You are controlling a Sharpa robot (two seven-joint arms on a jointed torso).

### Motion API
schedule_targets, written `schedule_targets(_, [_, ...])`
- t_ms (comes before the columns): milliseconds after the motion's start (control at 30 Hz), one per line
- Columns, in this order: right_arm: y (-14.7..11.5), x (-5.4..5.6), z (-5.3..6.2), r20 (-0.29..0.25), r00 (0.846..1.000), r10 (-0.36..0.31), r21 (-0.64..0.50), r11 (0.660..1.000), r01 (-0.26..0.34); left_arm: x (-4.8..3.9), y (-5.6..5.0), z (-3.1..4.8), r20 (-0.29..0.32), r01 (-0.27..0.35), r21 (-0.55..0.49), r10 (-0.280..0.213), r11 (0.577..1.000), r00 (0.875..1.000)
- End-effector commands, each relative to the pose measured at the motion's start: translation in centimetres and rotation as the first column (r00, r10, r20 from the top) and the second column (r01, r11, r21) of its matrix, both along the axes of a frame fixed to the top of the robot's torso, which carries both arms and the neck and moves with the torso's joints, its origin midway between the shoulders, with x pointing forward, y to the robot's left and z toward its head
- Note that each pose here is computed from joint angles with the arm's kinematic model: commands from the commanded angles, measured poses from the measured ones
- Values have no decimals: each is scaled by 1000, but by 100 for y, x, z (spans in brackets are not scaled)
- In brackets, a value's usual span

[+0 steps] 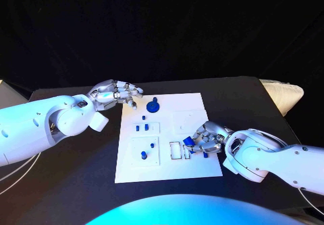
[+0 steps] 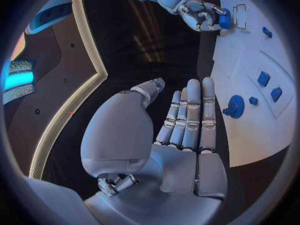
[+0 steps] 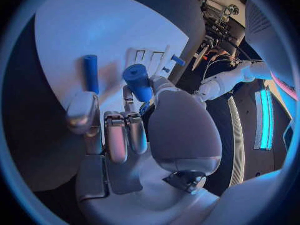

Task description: Assemble the parts on the task board

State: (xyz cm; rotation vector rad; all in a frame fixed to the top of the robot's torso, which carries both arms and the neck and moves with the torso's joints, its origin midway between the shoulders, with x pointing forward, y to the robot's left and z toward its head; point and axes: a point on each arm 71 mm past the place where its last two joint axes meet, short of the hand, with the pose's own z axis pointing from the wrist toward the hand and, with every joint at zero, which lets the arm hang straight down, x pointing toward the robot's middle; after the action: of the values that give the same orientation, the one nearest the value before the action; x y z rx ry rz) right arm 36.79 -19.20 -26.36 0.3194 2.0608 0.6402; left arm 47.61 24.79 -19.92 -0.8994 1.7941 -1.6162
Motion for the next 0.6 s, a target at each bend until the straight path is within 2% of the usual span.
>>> schedule_targets(33, [53,-5,32,20,999,27,21,999,-28,-4,-21,4,1,15,-6,-15,1000,1000])
schedule_targets(333, [192,-4,-27,-32,996,81,-21,996,-82,-6,-32,3,-1,19,-7,-19,1000,1000])
schedule_targets(600, [265,-5,-50,-40,994,99,-49,994,-101,-8,-30,2,-2,20,-7,-20,1000,1000])
